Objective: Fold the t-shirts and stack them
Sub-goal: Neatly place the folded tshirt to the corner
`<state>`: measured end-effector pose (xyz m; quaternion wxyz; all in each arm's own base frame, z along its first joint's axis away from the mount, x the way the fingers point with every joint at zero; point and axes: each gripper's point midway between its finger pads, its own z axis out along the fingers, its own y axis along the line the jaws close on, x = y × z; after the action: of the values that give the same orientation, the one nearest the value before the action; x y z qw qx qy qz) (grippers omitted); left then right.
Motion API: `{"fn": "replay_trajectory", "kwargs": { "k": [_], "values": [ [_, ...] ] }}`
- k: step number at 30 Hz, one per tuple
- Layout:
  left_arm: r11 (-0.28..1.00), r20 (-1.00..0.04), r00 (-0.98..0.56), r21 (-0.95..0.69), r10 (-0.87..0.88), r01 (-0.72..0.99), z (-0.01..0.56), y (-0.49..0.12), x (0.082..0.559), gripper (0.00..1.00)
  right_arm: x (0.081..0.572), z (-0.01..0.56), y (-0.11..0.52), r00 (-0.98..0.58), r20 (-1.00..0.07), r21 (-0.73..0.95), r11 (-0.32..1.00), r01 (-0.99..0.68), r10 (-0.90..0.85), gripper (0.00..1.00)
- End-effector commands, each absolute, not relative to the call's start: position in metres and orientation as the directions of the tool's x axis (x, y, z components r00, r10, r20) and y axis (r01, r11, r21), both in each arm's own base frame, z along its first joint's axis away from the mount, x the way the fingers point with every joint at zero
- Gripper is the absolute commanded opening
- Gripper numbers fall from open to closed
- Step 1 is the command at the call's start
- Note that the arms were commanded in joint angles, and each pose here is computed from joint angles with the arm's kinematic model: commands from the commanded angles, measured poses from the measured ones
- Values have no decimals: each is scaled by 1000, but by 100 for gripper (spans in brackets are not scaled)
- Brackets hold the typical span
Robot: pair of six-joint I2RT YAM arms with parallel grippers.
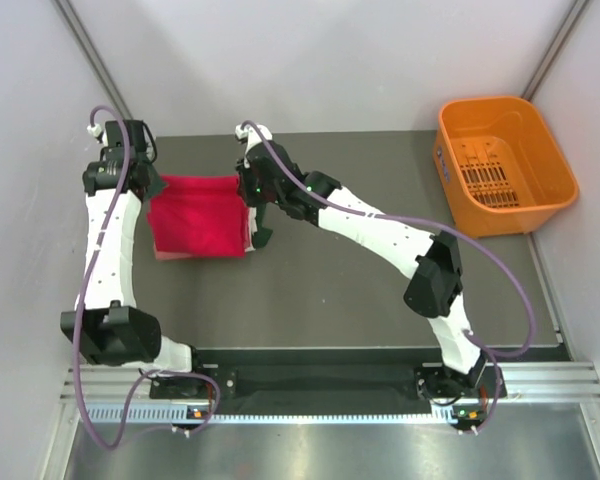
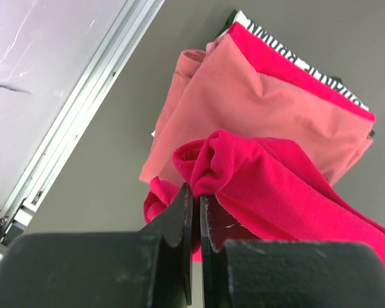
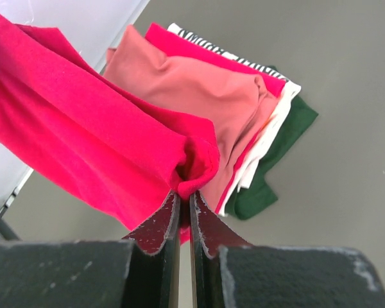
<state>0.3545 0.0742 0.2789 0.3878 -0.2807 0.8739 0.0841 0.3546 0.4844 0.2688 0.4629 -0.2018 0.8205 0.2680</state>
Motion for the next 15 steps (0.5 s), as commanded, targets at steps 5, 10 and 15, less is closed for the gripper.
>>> {"fn": "replay_trajectory", "kwargs": {
  "k": [5, 10, 15],
  "values": [
    [783, -768, -471, -63, -434, -619, 294, 104, 378, 0, 403, 280, 479, -481, -877, 309, 784, -539, 15, 0],
    [775, -736, -500, -53, -457, -630, 272, 110, 390, 0, 428, 272, 483, -499, -864, 366, 756, -542, 60, 0],
    [768, -703, -506, -89, -499, -634, 243, 118, 419, 0, 453, 245, 496, -516, -849, 422, 734, -532, 114, 0]
  ]
}}
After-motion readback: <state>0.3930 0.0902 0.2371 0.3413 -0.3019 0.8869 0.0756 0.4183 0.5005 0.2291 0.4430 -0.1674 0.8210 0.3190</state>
